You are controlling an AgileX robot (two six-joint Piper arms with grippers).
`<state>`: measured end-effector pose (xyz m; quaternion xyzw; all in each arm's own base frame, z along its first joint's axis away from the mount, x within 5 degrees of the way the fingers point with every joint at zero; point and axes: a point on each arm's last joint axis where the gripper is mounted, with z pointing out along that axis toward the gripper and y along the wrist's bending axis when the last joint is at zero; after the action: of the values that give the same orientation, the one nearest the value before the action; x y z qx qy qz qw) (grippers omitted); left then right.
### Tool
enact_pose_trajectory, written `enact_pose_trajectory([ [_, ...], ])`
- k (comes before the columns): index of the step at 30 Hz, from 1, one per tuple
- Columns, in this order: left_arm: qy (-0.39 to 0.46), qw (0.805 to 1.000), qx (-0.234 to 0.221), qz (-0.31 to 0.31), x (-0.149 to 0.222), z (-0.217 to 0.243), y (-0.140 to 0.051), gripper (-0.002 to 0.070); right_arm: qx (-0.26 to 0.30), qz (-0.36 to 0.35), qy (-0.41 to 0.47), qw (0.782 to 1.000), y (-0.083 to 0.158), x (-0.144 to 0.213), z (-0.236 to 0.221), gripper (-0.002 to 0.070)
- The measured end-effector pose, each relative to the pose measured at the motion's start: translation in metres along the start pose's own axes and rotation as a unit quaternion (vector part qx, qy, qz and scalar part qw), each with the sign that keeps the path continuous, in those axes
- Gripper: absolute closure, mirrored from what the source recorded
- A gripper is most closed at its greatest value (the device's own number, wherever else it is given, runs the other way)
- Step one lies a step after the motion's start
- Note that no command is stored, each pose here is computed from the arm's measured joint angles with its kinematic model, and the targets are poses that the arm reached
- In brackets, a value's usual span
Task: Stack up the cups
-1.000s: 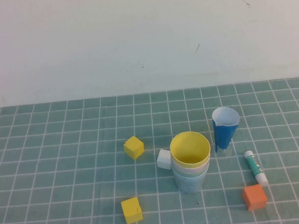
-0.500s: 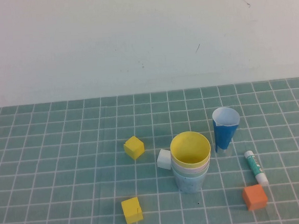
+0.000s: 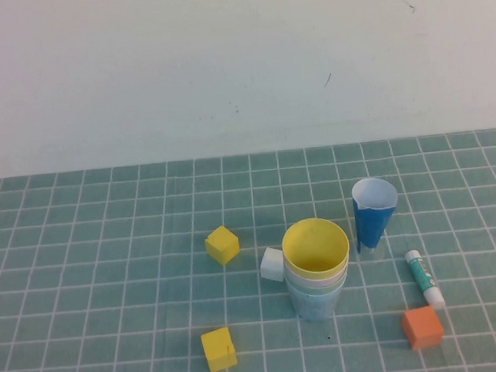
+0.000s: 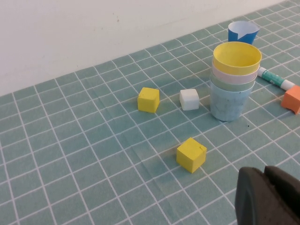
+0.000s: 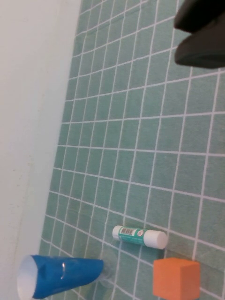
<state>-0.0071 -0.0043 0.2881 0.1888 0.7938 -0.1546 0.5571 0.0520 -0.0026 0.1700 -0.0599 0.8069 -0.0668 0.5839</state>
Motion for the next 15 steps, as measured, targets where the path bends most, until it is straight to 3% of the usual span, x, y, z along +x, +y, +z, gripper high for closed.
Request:
enact_pose_trajectory([
  [15,0.001,1.0,0.0,0.0,0.0008,0.001,0.0001,0.0677,0.0,0.001,0.0,1.0,0.0,0.0,0.0,0.0594],
])
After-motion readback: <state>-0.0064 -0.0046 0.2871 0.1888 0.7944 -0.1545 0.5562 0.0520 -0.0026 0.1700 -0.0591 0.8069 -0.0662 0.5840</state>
